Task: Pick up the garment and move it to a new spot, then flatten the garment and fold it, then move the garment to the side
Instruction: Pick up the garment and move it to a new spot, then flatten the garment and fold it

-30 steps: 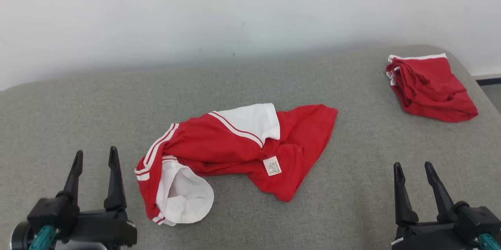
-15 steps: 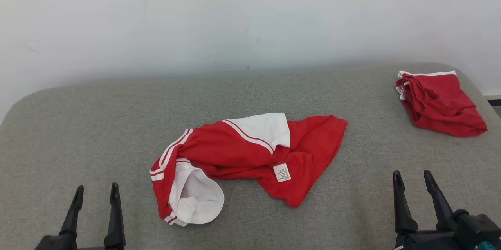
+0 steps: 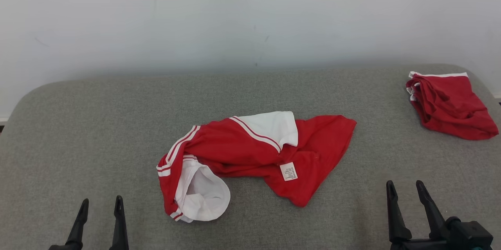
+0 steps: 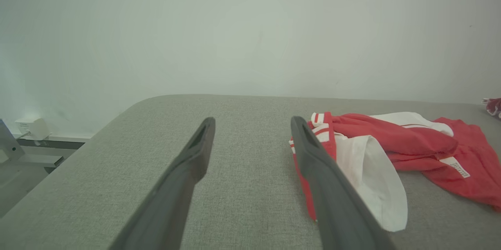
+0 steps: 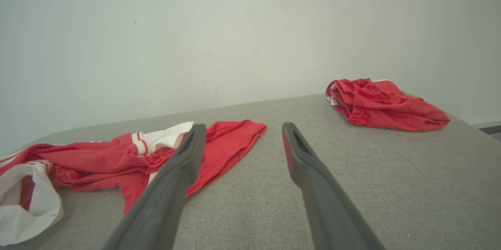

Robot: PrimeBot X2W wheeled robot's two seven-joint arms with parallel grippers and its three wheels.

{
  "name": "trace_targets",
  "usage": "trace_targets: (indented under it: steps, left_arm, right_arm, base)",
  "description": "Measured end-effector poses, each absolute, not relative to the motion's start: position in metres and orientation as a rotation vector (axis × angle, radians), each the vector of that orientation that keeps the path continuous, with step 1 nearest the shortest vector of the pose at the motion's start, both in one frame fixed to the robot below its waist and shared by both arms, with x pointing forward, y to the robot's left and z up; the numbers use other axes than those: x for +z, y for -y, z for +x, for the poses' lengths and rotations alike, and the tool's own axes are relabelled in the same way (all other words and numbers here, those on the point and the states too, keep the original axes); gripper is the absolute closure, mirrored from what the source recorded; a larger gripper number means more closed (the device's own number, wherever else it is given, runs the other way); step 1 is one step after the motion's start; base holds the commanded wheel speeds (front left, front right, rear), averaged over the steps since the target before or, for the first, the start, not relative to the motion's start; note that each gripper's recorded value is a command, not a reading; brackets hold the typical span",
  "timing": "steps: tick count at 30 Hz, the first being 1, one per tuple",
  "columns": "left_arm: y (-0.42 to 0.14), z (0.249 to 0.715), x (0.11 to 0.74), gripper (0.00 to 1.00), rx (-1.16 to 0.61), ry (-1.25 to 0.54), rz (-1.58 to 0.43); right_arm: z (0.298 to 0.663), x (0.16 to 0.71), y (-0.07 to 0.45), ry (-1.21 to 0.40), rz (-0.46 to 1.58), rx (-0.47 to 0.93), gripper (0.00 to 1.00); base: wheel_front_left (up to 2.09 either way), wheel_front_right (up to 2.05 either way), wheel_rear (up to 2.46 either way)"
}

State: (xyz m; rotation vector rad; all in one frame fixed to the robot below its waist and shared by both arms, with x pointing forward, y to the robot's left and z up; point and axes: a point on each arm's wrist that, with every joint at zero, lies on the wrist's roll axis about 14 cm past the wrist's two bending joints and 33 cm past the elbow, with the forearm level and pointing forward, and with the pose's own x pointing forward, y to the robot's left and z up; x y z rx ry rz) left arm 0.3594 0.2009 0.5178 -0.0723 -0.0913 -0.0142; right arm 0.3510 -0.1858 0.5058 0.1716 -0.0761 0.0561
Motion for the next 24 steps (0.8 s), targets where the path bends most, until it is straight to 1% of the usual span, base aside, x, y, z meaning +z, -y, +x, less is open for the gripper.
trace_targets:
  steps: [24]
  left_arm:
    - [-0.207, 0.359, 0.513, 0.0, 0.005, 0.088, -0.057]
  right_arm:
    - [0.352, 0.493, 0.175, 0.04, 0.184, 0.079, 0.0]
  base:
    - [0.0, 0.0, 0.0]
